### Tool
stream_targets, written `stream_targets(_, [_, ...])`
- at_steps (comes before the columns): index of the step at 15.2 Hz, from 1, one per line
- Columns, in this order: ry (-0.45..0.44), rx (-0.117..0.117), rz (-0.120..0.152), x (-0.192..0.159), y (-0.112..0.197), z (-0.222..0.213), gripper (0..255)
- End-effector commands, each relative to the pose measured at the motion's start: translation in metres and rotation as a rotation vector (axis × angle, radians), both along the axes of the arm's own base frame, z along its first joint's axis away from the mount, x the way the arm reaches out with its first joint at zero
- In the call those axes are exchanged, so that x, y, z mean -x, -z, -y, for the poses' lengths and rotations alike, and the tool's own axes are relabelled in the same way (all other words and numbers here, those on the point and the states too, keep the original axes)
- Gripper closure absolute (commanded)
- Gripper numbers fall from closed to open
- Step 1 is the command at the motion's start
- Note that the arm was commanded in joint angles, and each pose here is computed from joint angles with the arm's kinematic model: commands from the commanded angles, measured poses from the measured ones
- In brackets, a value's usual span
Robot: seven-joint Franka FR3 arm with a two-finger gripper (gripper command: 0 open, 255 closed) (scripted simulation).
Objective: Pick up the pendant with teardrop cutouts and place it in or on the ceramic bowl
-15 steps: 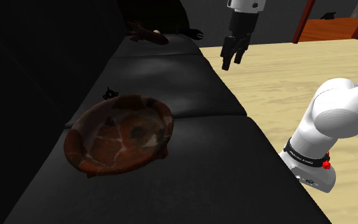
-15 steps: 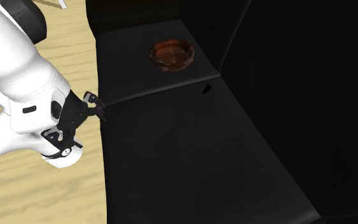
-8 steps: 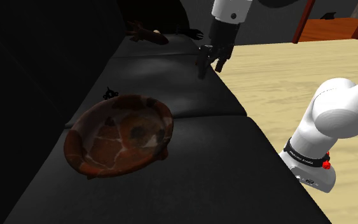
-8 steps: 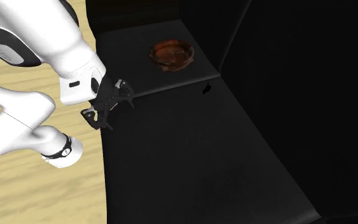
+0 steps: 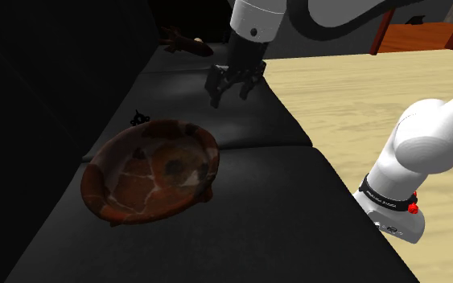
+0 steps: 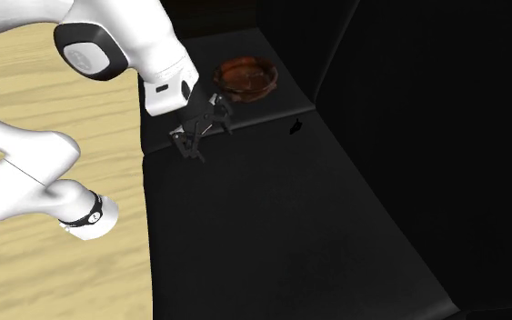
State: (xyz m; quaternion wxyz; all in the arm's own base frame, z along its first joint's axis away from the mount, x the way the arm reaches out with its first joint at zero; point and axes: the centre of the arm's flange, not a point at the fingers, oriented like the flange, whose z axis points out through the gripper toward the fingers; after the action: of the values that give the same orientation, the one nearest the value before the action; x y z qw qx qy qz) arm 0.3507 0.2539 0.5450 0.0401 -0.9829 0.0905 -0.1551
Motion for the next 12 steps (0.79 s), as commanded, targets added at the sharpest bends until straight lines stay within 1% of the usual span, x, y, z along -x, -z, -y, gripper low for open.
stream_targets(1, [0.025, -0.007, 0.035, -0.007, 0.003, -0.024, 0])
stream_targets(12, [0.153, -0.028, 0.221, -0.06, 0.004, -0.15, 0])
